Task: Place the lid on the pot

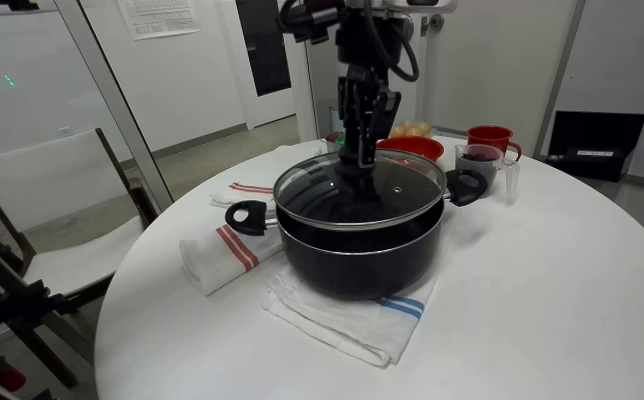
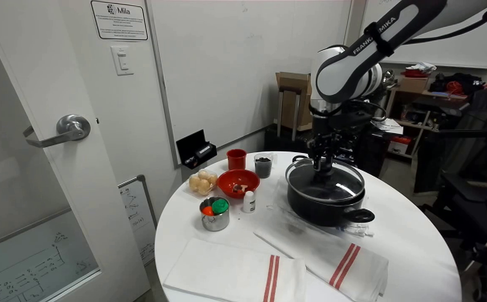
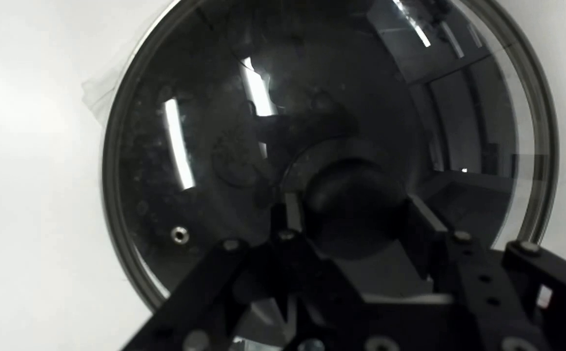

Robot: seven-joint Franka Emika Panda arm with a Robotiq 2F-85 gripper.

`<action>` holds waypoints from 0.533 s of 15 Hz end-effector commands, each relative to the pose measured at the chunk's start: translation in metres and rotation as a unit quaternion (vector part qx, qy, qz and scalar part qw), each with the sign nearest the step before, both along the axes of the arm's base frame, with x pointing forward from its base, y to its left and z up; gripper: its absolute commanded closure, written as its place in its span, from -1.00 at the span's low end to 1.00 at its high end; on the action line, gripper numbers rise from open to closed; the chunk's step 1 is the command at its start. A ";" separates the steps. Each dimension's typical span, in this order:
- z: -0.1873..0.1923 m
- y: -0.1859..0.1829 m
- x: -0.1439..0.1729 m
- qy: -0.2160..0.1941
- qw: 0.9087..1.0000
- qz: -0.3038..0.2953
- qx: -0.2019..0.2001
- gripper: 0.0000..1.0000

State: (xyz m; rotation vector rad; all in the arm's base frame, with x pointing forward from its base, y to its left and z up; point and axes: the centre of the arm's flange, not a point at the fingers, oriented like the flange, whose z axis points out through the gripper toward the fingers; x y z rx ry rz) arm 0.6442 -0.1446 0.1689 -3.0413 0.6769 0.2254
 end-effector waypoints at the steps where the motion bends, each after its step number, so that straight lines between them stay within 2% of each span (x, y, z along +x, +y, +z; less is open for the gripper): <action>1: 0.001 -0.008 0.009 0.001 1.000 -0.021 0.007 0.50; 8: -0.006 -0.012 0.005 0.001 0.999 -0.035 0.017 0.50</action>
